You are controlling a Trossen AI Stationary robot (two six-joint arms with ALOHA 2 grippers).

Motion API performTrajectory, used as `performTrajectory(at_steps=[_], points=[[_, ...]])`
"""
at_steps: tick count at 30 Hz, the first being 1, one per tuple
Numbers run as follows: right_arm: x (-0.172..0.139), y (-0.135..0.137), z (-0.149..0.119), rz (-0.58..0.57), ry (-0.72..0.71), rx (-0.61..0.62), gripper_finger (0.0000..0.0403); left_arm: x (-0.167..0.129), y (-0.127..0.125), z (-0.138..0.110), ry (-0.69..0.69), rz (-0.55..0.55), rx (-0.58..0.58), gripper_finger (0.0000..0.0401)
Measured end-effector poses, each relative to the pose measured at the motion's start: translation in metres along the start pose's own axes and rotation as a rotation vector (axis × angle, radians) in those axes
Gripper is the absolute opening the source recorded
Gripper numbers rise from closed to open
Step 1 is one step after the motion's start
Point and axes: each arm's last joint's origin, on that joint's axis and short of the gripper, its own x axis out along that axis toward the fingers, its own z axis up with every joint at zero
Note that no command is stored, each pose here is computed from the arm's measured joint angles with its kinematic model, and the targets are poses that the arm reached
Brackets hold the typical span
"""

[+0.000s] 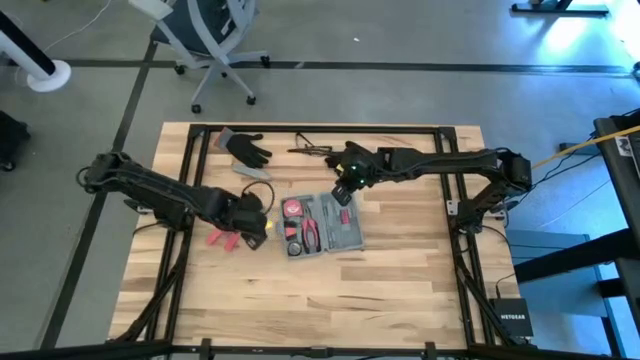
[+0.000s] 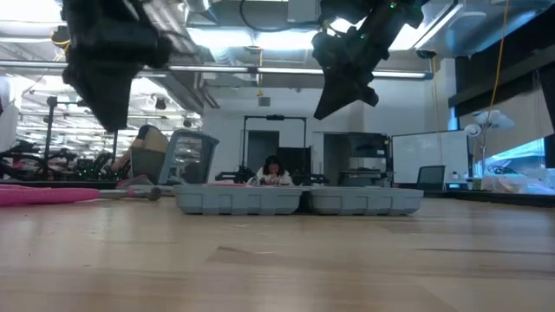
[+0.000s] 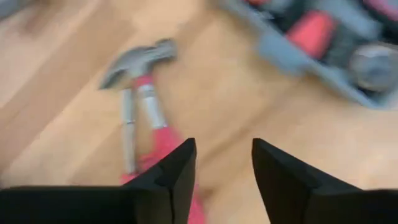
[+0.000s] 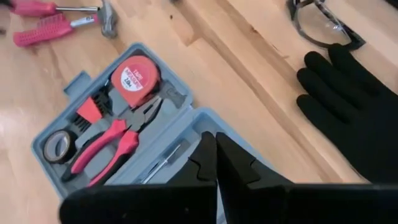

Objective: Prefit tool cases
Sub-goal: Put the orange hammer into the gray tool case

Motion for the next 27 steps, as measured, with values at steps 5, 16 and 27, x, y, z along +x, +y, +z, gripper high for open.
performTrajectory(at_steps=[5, 16, 27], points=[[0.000, 0.003, -0.001, 0.006, 0.002, -0.020, 0.0000, 0.022, 0.012, 0.003, 0.034, 0.090, -0.065, 0.0164], [0.000, 0.003, -0.001, 0.005, 0.002, 0.005, 0.0000, 0.061, 0.034, 0.014, 0.072, 0.128, -0.245, 0.0165], [0.000, 0.003, -0.001, 0.005, 0.000, 0.030, 0.0000, 0.066, 0.031, 0.012, 0.045, 0.162, -0.248, 0.0165]])
